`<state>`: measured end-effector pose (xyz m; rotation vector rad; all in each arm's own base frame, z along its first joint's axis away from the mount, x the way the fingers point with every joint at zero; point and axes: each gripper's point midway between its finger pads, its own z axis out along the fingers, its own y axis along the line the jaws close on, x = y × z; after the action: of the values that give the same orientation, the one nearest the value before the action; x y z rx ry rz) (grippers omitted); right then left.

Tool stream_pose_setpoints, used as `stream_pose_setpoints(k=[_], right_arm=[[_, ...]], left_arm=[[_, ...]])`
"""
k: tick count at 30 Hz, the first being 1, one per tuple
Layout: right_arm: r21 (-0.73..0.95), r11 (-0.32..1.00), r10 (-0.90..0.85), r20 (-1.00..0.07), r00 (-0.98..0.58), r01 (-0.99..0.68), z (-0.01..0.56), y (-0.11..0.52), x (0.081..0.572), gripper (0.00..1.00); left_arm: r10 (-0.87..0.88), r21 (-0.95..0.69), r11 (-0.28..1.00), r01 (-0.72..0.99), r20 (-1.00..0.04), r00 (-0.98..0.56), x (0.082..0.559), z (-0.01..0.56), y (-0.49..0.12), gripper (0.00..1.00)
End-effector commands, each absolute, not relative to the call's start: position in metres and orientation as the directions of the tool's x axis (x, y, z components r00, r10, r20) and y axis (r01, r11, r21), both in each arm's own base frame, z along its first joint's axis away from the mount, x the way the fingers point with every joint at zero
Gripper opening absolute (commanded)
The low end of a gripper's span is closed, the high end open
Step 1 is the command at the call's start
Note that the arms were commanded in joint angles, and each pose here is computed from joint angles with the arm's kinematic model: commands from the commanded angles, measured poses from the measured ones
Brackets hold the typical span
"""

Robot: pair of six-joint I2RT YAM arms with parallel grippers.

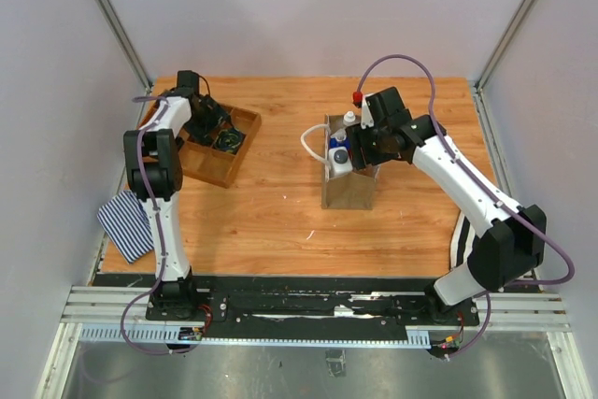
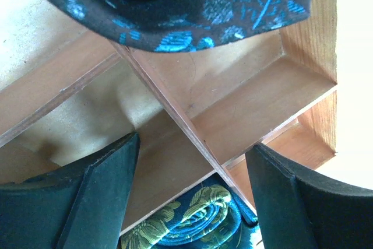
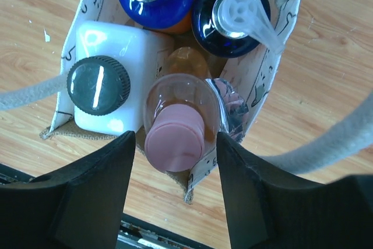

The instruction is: Take the personal care products out of the canvas bag

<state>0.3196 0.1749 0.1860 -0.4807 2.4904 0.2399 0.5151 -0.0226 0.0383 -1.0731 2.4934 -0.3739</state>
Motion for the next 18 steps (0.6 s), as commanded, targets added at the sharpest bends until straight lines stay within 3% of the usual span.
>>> stream_pose_setpoints(k=[1,9,18], right_arm=[[0.069,0.916,-0.271,-0.62,-0.736,-0.396,0.196,0.174,0.337,0.58],[0.071,0.906,-0.287,-0.622,-0.728,-0.418,0.202,0.179,0.348,0.44],[0.045,0.912,-0.296,-0.613,-0.732,-0.407,0.204,0.173,0.344,0.09]], left_arm=[[-0.774,-0.248,0.63,-0.736,-0.278,-0.569,0.518,-0.002,0.035,0.81],[-0.831,-0.317,0.548,-0.774,-0.309,-0.462,0.556,0.008,0.082,0.79],[-0.817,-0.493,0.577,-0.651,-0.338,-0.468,0.601,0.051,0.063,0.73]])
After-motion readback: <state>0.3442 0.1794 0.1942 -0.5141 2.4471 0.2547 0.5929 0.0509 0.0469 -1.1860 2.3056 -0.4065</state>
